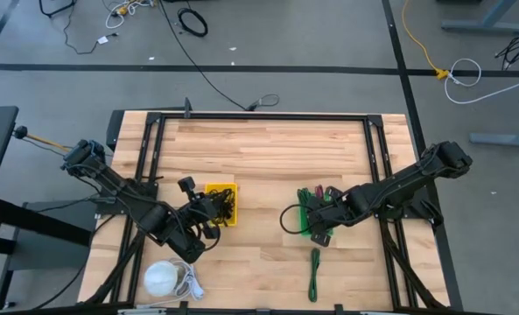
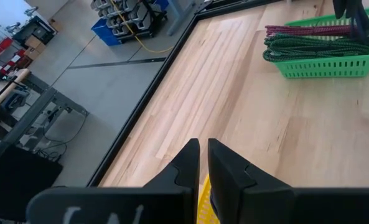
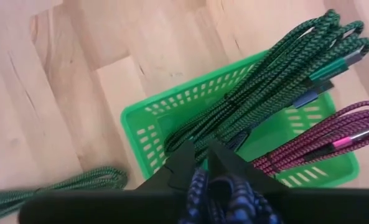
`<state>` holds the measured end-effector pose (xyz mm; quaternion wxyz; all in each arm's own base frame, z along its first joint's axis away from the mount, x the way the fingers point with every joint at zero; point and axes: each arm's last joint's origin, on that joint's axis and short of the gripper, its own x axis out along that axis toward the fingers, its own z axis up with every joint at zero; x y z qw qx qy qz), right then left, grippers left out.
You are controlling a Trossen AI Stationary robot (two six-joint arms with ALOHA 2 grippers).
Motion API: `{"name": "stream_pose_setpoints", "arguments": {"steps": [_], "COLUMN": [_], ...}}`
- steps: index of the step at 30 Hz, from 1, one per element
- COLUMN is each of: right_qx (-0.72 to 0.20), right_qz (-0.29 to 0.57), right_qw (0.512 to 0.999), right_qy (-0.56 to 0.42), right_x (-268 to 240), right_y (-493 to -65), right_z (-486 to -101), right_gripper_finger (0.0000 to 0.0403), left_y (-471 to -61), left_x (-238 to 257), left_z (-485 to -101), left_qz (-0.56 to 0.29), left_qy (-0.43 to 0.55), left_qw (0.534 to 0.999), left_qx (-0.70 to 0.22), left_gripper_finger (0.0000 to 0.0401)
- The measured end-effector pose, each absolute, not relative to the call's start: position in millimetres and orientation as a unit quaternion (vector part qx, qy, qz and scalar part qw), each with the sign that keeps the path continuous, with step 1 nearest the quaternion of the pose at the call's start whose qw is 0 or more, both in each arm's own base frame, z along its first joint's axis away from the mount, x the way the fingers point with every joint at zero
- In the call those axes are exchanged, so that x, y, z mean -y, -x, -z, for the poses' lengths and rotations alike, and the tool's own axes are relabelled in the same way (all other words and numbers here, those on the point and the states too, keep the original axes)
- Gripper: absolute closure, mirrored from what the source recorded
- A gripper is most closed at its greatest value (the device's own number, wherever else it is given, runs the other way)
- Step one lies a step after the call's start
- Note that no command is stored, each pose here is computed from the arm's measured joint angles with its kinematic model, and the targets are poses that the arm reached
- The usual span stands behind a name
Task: Pick & Place USB Port
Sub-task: Put the black blue charger cable into the green bin
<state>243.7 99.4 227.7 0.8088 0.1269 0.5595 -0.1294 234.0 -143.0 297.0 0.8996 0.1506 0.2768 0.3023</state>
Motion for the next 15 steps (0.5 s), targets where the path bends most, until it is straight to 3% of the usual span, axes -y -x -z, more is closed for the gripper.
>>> {"name": "stream_pose_setpoints", "arguments": {"steps": [6, 15], "right_qx": [-0.555, -0.543], "right_qz": [0.148, 0.17], "right_qw": [0.811, 0.817], "right_qy": [-0.113, -0.088], "right_x": [-97.6, -95.2], "right_y": [-242.8, -242.4], "right_z": [-227.6, -227.8], "right_gripper_finger": [0.0333, 0.0255], "left_y": [-234.0, -234.0], "left_x": [143.0, 143.0], "left_z": [-296.9, -297.0], "left_qz": [-0.302, -0.302], "left_qy": [-0.151, -0.151], "left_qw": [0.9, 0.9], "left_qx": [-0.277, -0.277], "left_gripper_finger": [0.0364, 0.0364]}}
